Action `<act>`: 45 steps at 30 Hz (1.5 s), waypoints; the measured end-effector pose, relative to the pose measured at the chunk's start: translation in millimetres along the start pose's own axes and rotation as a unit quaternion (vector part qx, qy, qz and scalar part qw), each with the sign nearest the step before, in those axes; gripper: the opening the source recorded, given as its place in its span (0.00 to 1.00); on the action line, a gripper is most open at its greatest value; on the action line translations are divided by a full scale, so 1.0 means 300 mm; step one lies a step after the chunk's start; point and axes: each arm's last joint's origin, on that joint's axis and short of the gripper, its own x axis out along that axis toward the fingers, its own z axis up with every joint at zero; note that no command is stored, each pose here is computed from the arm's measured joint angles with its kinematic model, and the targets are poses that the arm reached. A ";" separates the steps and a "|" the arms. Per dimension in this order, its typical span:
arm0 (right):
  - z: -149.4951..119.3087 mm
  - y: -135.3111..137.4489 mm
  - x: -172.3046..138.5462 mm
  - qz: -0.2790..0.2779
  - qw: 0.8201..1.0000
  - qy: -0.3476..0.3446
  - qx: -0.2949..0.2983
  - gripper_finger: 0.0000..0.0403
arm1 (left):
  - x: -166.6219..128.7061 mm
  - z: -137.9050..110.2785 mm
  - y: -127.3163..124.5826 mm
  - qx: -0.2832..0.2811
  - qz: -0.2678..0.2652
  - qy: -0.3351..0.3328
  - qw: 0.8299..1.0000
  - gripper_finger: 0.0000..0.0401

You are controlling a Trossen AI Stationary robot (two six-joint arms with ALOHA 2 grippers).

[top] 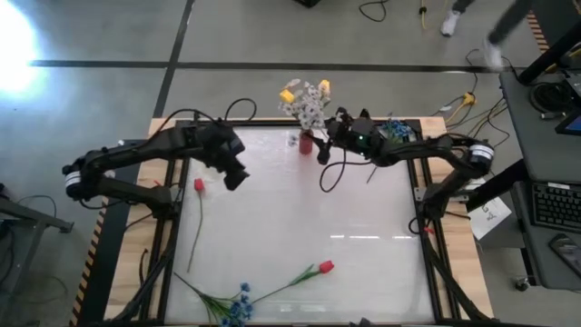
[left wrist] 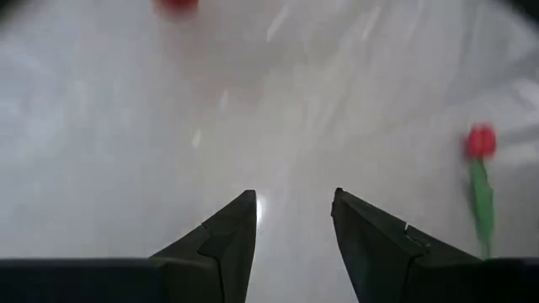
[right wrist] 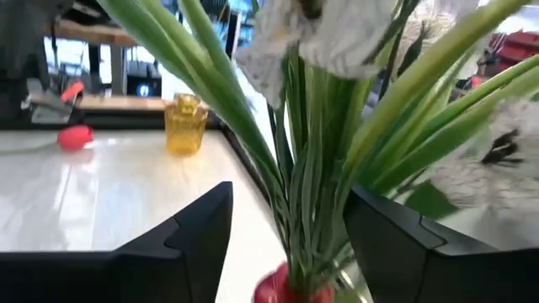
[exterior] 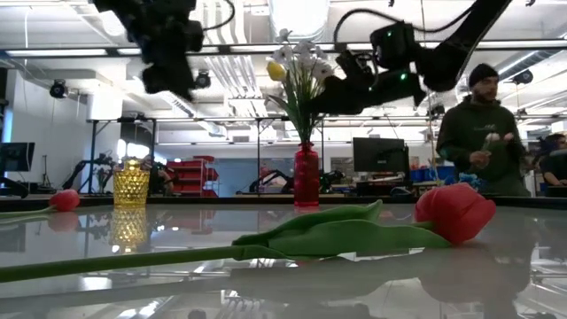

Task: Sort flowers into vase by color
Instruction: Put the white flowers into the red vase, then put the top pink flower into the yellow vase

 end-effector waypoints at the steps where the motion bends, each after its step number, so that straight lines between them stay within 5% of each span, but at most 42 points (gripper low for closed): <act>1: 0.010 -0.002 -0.011 0.002 1.000 0.009 -0.002 0.54 | -0.008 -0.011 -0.001 -0.006 -0.001 0.018 1.000 0.36; 9: 0.081 -0.011 -0.124 0.005 0.995 0.093 -0.027 0.56 | -0.011 -0.134 0.017 -0.081 0.032 0.160 0.983 0.37; 17: 0.169 -0.006 -0.250 -0.035 0.992 0.121 0.004 0.56 | 0.058 -0.260 0.063 -0.255 0.112 0.251 0.927 0.37; 27: 0.264 0.038 -0.390 -0.108 0.985 0.103 0.085 0.56 | 0.152 -0.375 0.136 -0.325 0.251 0.216 0.886 0.37; 40: 0.300 0.112 -0.432 -0.090 0.976 0.090 0.177 0.56 | 0.224 -0.446 0.192 -0.365 0.352 0.133 0.852 0.30; 45: 0.329 0.121 -0.444 -0.079 0.973 0.111 0.184 0.56 | 0.234 -0.442 0.189 -0.369 0.345 0.151 0.850 0.21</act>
